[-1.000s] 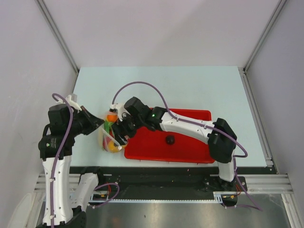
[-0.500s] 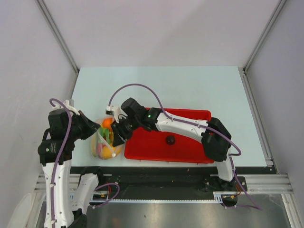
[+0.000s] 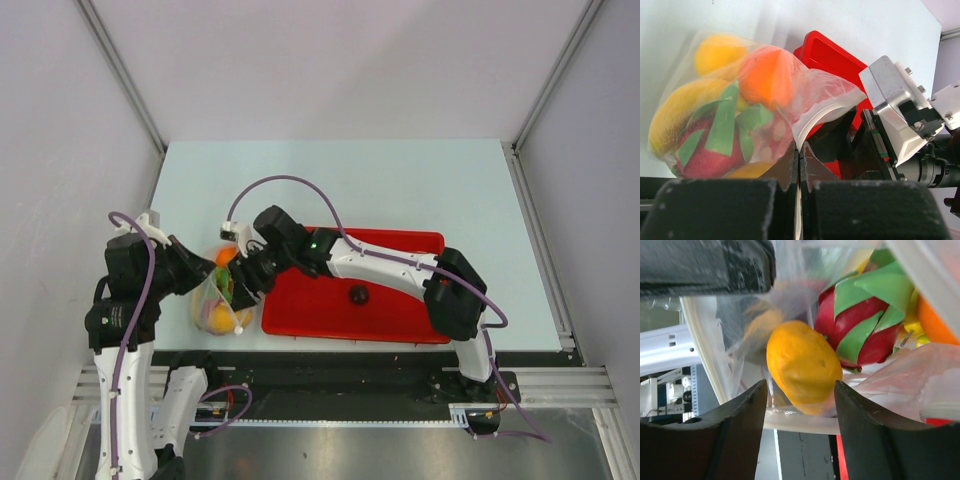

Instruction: Open the zip-top bag and remove the fake food

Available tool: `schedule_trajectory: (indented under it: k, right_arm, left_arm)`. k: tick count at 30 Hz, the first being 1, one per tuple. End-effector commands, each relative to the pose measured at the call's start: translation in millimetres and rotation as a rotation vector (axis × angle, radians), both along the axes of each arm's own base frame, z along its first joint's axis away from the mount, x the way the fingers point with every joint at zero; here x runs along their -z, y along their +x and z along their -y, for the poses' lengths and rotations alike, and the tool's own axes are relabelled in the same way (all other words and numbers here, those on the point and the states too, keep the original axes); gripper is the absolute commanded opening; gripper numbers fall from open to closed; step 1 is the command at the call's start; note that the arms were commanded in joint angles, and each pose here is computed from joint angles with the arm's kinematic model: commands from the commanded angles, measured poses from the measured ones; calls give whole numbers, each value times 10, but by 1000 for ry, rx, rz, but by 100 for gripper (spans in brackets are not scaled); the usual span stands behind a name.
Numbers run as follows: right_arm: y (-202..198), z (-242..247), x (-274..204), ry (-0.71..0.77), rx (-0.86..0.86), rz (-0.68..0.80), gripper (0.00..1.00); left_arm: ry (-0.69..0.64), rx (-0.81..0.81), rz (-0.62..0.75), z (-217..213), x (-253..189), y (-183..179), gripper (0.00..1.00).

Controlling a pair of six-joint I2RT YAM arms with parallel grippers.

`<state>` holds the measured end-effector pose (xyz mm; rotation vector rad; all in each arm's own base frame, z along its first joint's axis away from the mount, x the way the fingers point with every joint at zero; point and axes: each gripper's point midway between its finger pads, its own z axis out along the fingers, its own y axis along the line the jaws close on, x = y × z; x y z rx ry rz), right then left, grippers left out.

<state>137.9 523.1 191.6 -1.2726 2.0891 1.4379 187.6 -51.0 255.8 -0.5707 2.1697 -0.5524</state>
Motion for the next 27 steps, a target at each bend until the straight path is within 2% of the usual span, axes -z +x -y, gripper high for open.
schedule_trajectory:
  k: [1, 4, 8, 11, 15, 22, 27]
  right_arm:
    - [75, -161, -374, 126, 17, 85, 63]
    - [131, -187, -379, 117, 12, 113, 63]
    - [75, -261, -311, 114, -46, 80, 55]
    - [6, -297, -264, 123, -90, 74, 56]
    - [-158, -257, -140, 137, -182, 24, 64]
    - [-364, -74, -36, 157, -270, 1, 88]
    - [-358, -60, 202, 109, -264, 22, 94]
  left_arm:
    - [-35, 29, 84, 76, -207, 65, 0]
    - [-32, 25, 87, 69, -241, 63, 0]
    - [-30, 24, 96, 66, -276, 63, 0]
    - [-33, 17, 89, 61, -267, 58, 0]
    - [-44, -9, 91, 44, -266, 67, 0]
    - [-58, -21, 86, 45, -249, 96, 0]
    - [-75, -17, 86, 66, -246, 114, 0]
